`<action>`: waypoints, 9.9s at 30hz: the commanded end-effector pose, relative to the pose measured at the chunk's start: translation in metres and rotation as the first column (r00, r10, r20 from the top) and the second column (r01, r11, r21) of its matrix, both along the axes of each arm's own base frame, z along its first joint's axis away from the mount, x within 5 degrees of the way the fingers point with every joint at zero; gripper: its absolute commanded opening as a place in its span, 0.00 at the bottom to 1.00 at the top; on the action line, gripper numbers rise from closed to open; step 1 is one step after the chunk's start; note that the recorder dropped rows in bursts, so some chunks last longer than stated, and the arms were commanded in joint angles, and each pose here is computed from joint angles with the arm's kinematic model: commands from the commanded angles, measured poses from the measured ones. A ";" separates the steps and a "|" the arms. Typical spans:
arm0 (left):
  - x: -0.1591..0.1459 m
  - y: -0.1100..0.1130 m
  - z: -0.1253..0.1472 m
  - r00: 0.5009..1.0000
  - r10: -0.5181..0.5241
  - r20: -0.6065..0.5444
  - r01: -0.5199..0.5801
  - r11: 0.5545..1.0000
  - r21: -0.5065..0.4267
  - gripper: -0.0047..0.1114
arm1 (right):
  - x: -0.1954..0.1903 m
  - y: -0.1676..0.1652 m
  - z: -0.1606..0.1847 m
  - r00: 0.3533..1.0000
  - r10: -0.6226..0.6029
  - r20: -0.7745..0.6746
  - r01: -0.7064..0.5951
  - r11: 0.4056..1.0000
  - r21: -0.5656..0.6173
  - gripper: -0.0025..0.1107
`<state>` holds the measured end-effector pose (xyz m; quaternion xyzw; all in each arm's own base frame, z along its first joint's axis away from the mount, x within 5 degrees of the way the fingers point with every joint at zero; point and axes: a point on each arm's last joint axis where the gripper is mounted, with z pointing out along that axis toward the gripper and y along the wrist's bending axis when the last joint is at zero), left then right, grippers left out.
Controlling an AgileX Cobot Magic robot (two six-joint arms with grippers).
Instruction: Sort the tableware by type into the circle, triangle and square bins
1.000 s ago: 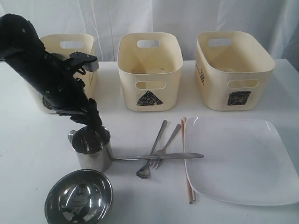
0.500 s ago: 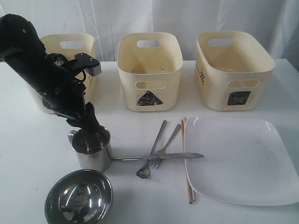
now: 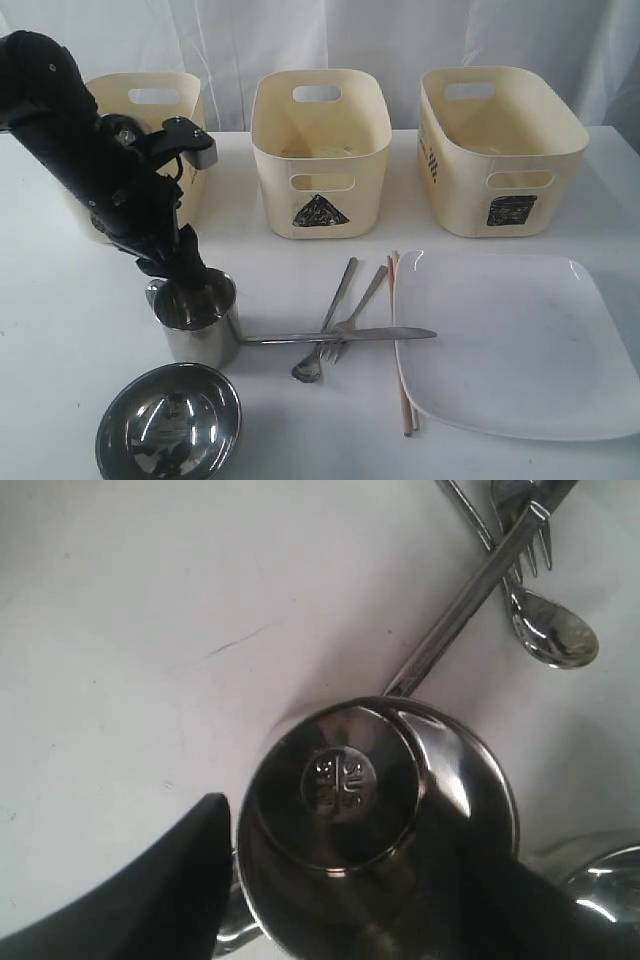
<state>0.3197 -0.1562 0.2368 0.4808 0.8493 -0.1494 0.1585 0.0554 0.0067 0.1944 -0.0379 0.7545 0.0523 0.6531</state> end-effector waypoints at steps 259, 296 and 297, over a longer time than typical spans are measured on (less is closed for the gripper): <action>-0.114 0.049 -0.016 0.780 0.540 -0.315 -0.543 0.835 0.087 0.67 | 0.000 0.000 -0.001 1.000 -0.008 0.007 0.008 1.000 0.011 0.02; -0.125 0.050 -0.039 0.770 0.540 -0.338 -0.557 0.828 0.053 0.67 | 0.000 0.000 -0.001 1.000 -0.008 0.007 0.008 1.000 0.011 0.02; -0.126 0.050 -0.041 0.770 0.537 -0.345 -0.555 0.830 0.055 0.67 | 0.000 0.000 -0.001 1.000 -0.008 0.007 0.008 1.000 0.011 0.02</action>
